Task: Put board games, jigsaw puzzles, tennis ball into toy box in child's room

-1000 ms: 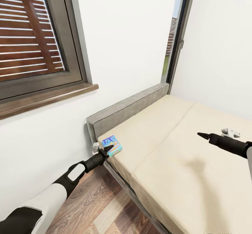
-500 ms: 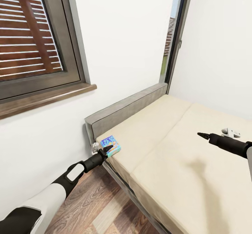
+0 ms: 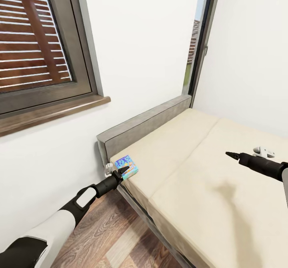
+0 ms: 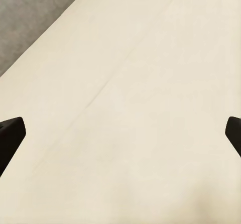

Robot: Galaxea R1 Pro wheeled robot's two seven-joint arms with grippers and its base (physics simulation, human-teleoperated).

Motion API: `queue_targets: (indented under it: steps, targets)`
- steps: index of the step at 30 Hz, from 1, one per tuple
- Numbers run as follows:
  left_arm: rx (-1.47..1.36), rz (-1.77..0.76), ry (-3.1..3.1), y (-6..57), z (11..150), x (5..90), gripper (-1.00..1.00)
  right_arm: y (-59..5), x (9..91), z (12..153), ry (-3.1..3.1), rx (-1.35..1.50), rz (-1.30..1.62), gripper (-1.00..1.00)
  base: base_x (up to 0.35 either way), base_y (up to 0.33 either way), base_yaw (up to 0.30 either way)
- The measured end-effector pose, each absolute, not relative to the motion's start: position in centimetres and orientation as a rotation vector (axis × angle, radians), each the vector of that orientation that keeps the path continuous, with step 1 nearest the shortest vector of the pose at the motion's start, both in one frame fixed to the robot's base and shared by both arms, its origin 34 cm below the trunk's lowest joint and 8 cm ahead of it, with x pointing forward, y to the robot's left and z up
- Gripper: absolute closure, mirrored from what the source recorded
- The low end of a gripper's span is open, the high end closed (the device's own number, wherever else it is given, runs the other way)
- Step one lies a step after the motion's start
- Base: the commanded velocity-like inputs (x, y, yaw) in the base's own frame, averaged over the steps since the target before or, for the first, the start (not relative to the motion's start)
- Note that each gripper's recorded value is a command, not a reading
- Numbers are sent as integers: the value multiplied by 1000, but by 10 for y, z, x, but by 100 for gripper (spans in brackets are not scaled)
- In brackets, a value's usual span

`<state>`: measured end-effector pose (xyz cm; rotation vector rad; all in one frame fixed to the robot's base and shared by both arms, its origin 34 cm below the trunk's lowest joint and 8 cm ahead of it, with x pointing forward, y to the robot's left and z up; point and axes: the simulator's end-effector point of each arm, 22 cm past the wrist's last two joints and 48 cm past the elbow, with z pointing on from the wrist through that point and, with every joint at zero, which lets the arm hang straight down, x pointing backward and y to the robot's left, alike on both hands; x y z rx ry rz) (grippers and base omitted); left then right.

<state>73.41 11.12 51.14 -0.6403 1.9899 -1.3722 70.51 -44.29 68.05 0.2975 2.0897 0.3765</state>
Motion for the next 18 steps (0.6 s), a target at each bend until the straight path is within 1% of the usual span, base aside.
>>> queue_targets:
  steps: [17,18]
  targets:
    - [-637,-1372,1993,111,512,734,-100,-443,705,680,2090,297,377,-100,0,0,0]
    - [-637,-1372,1993,111,512,734,100,-443,705,680,2090,297,377,-100,0,0,0]
